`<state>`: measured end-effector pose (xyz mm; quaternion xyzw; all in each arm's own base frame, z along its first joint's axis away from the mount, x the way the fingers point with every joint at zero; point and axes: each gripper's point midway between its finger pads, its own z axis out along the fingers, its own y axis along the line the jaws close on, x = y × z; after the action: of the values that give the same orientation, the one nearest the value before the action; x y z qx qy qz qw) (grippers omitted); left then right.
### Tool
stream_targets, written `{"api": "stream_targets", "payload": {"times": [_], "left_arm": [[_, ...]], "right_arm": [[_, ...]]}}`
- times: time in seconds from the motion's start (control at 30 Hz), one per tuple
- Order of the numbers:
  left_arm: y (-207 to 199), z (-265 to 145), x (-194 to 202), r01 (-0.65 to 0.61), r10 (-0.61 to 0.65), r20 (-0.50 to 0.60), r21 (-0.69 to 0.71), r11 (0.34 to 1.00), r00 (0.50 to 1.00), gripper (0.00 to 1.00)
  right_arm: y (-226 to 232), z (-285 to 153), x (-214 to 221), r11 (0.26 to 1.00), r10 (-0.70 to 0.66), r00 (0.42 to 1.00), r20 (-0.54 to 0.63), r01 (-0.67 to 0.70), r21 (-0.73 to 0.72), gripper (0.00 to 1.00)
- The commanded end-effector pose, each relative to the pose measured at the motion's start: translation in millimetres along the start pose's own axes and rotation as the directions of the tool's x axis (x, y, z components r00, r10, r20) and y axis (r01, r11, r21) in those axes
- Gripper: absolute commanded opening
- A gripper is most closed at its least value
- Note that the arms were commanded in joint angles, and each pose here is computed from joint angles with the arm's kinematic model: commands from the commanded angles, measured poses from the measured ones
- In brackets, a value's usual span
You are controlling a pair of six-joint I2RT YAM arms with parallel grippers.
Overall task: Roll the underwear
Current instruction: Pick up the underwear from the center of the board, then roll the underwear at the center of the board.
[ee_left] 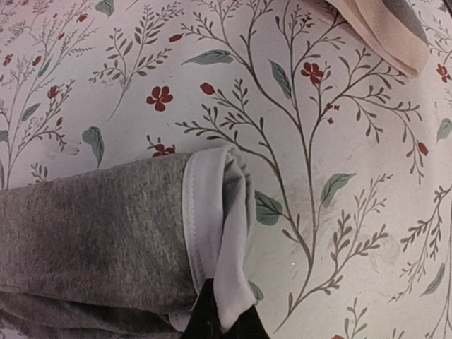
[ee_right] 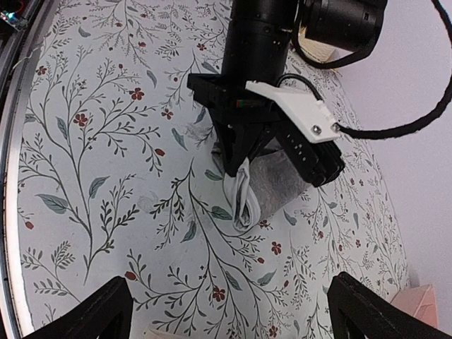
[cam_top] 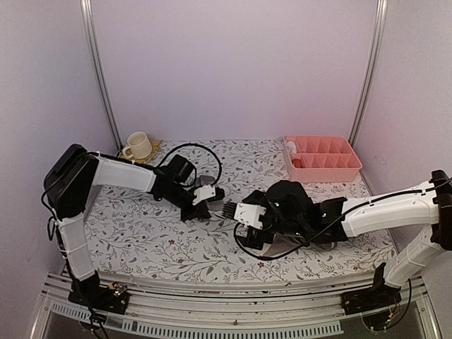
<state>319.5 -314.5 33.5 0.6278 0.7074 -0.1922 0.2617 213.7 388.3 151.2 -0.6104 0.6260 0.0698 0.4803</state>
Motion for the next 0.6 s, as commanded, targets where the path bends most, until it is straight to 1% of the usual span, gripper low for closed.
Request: {"api": "stream_targets", "payload": {"times": [0.0,0.03,0.07,0.13,0.27,0.33,0.43,0.57], "left_arm": [[-25,18,-18,0.003,-0.002,-0.009,0.054,0.999,1.000,0.00],[-30,20,-23,0.002,-0.002,0.003,0.061,0.998,1.000,0.00],[-38,37,-14,0.017,-0.015,-0.026,0.086,0.996,1.000,0.00],[-46,47,-16,0.027,-0.025,-0.021,0.104,0.994,0.999,0.00],[-57,47,-19,0.083,-0.088,0.033,0.136,0.987,0.996,0.00],[-64,41,-17,0.099,-0.109,0.063,0.149,0.984,0.992,0.00],[-67,24,-20,0.130,-0.151,0.120,0.170,0.977,0.981,0.00],[-65,15,-9,0.236,-0.281,0.144,0.266,0.935,0.949,0.00]], "right_arm": [[-22,-32,-22,0.996,0.061,0.996,0.067,-0.066,0.062,0.99],[-24,-38,-22,0.994,0.087,0.994,0.073,-0.091,0.063,0.99],[-25,-44,-22,0.992,0.101,0.992,0.079,-0.106,0.065,0.99],[-23,-52,-18,0.989,0.125,0.989,0.083,-0.131,0.062,0.99],[-15,-57,-6,0.989,0.135,0.988,0.074,-0.139,0.057,0.99],[-7,-54,-5,0.992,0.118,0.991,0.069,-0.121,0.042,0.99],[8,-45,-4,0.998,0.055,0.996,0.063,-0.056,0.019,0.99],[23,-24,6,1.000,-0.016,1.000,0.025,0.016,0.003,0.99]]}}
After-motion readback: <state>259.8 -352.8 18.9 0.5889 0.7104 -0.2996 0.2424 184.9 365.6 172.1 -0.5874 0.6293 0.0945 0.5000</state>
